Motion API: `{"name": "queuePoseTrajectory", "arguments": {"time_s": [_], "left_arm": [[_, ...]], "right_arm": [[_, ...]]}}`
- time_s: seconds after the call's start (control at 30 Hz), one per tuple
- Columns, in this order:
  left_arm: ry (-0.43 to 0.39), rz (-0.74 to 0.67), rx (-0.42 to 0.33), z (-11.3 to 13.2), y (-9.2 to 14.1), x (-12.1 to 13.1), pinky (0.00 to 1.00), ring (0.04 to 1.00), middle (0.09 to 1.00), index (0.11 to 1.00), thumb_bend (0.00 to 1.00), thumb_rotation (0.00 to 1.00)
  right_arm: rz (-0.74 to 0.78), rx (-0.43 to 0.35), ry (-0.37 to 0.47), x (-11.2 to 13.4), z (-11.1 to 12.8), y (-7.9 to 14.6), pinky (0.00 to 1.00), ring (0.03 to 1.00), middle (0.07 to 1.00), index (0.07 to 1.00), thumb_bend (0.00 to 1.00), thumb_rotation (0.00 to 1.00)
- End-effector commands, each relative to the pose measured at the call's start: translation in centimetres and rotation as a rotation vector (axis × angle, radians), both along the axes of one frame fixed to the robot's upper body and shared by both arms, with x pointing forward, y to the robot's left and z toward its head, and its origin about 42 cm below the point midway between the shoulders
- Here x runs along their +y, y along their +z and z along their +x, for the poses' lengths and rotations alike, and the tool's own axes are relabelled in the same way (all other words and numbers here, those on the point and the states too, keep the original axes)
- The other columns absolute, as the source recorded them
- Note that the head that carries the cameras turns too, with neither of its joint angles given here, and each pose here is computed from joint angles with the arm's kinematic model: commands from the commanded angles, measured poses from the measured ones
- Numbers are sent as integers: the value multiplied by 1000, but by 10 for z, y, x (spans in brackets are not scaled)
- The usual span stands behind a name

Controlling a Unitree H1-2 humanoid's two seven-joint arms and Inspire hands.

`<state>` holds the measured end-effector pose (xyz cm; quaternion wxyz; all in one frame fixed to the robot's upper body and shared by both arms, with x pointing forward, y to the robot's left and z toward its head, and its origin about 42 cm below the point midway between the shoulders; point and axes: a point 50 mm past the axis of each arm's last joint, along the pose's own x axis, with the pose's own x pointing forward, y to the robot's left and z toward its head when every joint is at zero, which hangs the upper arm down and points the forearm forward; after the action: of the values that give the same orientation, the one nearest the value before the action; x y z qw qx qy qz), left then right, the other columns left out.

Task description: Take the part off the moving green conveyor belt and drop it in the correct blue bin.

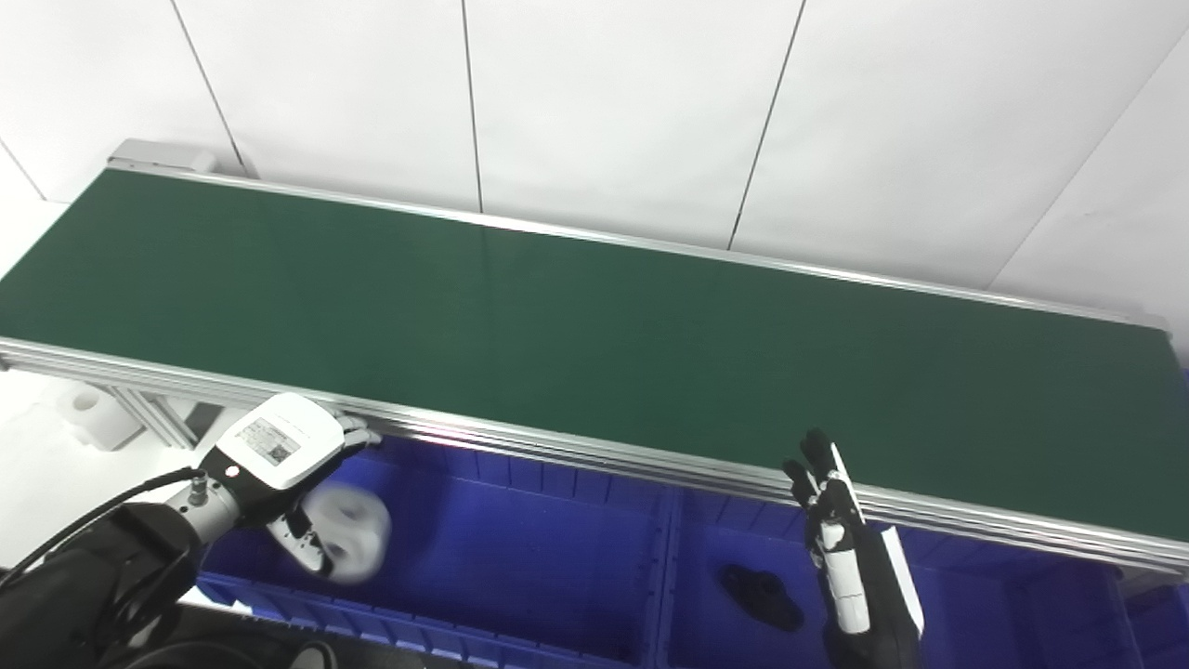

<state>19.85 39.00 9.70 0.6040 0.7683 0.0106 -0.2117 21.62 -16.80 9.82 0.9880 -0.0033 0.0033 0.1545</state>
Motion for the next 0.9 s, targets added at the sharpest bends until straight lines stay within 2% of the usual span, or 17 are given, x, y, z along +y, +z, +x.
{"name": "queuePoseTrajectory", "arguments": {"time_s": [0.0, 0.13, 0.2, 0.23, 0.27, 0.3, 0.33, 0.37, 0.4, 0.47, 0.57, 0.67, 0.7, 0.73, 0.83, 0.87], "left_arm": [[-12, 15, -32, 0, 14, 3, 1000, 968, 980, 938, 1000, 756], [-26, -62, -14, -9, 36, -9, 1000, 993, 998, 991, 1000, 740], [-17, -149, 23, -16, 58, -27, 1000, 999, 1000, 999, 1000, 724], [-16, -280, 64, -22, 79, -45, 1000, 1000, 1000, 1000, 1000, 720], [-26, -373, 107, -27, 94, -57, 1000, 1000, 1000, 1000, 1000, 782], [-56, -574, 144, -33, 111, -71, 1000, 1000, 1000, 1000, 1000, 803], [-84, -772, 171, -40, 126, -83, 1000, 1000, 1000, 1000, 985, 772], [-117, -946, 163, -45, 136, -93, 1000, 1000, 1000, 1000, 957, 702], [-152, -1092, 123, -48, 143, -102, 1000, 1000, 1000, 1000, 946, 677], [-180, -1226, 53, -48, 148, -113, 1000, 1000, 1000, 1000, 937, 652], [-123, -1410, -66, -38, 136, -131, 1000, 1000, 1000, 1000, 910, 633], [3, -1529, -182, -24, 116, -155, 1000, 984, 974, 1000, 809, 659], [26, -1548, -201, -21, 112, -159, 1000, 982, 974, 1000, 772, 678], [89, -1552, -235, -15, 101, -169, 1000, 981, 974, 1000, 759, 685], [235, -1526, -264, -1, 70, -186, 996, 983, 990, 1000, 768, 806], [274, -1522, -230, 3, 53, -186, 993, 988, 995, 1000, 777, 832]], "right_arm": [[22, -49, 0, 3, 5, 13, 997, 962, 998, 1000, 820, 935], [26, -51, 1, 3, 4, 14, 999, 958, 996, 1000, 823, 929], [36, -48, 1, 2, 3, 14, 1000, 960, 998, 1000, 823, 922], [31, -47, 1, 2, 4, 14, 1000, 961, 998, 1000, 823, 920], [26, -47, 1, 1, 4, 14, 1000, 965, 999, 1000, 826, 928], [16, -48, 1, 0, 4, 14, 1000, 966, 999, 1000, 826, 931], [9, -50, 2, -1, 5, 14, 999, 966, 1000, 1000, 824, 939], [2, -54, 3, -1, 5, 14, 1000, 965, 1000, 1000, 819, 952], [-4, -58, 5, -2, 6, 13, 1000, 964, 1000, 1000, 815, 957], [-10, -63, 6, -3, 8, 13, 999, 965, 1000, 1000, 810, 963], [-16, -66, 3, -2, 10, 12, 1000, 960, 1000, 1000, 815, 969], [-34, -73, -1, 3, 9, 12, 998, 955, 999, 1000, 822, 983], [-38, -73, -2, 4, 9, 12, 999, 955, 998, 1000, 832, 988], [-37, -73, -6, 7, 8, 11, 1000, 955, 998, 1000, 836, 989], [-38, -69, -18, 14, 7, 6, 1000, 958, 997, 1000, 825, 965], [-37, -66, -24, 18, 7, 5, 1000, 959, 997, 1000, 820, 962]]}}
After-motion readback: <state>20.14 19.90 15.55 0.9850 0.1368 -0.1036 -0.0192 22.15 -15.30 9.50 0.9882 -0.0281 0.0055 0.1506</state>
